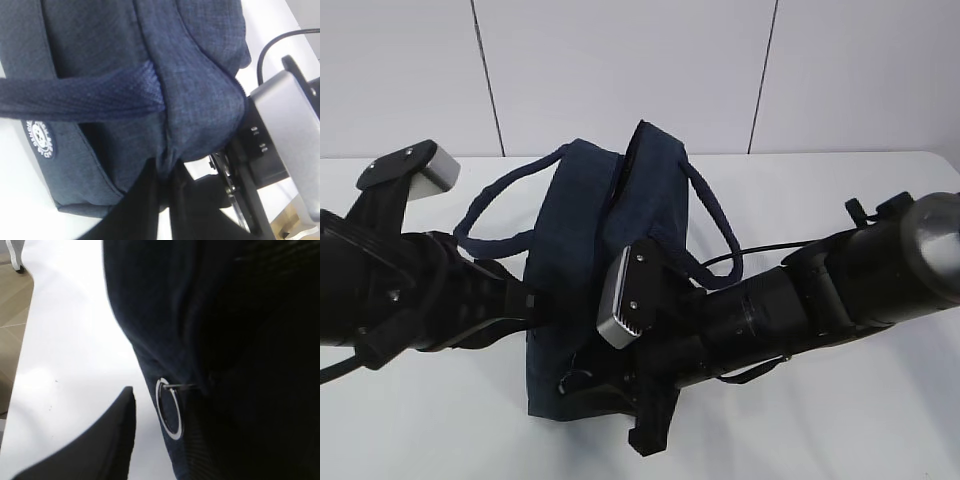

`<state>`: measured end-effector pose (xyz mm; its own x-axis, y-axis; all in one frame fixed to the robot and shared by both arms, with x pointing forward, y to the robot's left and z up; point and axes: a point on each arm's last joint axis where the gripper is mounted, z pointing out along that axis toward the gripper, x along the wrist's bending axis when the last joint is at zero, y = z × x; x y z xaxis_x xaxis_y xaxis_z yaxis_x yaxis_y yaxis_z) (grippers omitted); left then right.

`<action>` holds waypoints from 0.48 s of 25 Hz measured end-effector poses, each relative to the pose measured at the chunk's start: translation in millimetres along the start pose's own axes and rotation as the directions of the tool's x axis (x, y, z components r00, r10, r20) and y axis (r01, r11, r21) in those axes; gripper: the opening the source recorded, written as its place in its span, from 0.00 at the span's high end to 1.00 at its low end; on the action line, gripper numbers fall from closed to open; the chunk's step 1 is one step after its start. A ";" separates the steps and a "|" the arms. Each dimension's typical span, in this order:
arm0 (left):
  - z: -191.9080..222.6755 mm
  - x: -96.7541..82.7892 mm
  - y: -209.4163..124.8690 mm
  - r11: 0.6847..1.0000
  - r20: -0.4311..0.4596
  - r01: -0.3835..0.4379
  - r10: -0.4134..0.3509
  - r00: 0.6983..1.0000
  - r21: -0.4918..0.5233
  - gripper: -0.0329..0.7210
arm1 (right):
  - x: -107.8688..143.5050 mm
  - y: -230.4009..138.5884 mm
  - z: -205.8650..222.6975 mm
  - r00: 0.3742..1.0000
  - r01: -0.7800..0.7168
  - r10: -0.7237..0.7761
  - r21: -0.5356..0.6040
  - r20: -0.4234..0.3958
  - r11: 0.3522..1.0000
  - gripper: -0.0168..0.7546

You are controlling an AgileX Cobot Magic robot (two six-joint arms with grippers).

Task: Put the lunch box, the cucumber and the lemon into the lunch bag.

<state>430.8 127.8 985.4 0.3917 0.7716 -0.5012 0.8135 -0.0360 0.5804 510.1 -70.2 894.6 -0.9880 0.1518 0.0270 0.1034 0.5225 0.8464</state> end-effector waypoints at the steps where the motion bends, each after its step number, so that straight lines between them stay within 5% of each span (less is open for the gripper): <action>1: 0.0 0.0 0.0 1.000 0.000 0.000 0.000 1.000 0.000 0.95 | 0.0 0.0 0.0 1.000 0.000 0.000 0.000 0.000 1.000 0.67; 12: 0.0 0.0 0.0 1.000 0.000 0.000 0.000 1.000 0.000 0.95 | 0.3 -1.4 1.2 1.000 -0.028 0.028 0.000 -0.007 1.000 0.67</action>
<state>430.8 127.8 985.4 0.3917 0.7716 -0.5012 0.8135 -0.0360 0.5804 509.8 -69.9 892.8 -0.9856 0.1601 0.0545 0.1309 0.5181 0.8453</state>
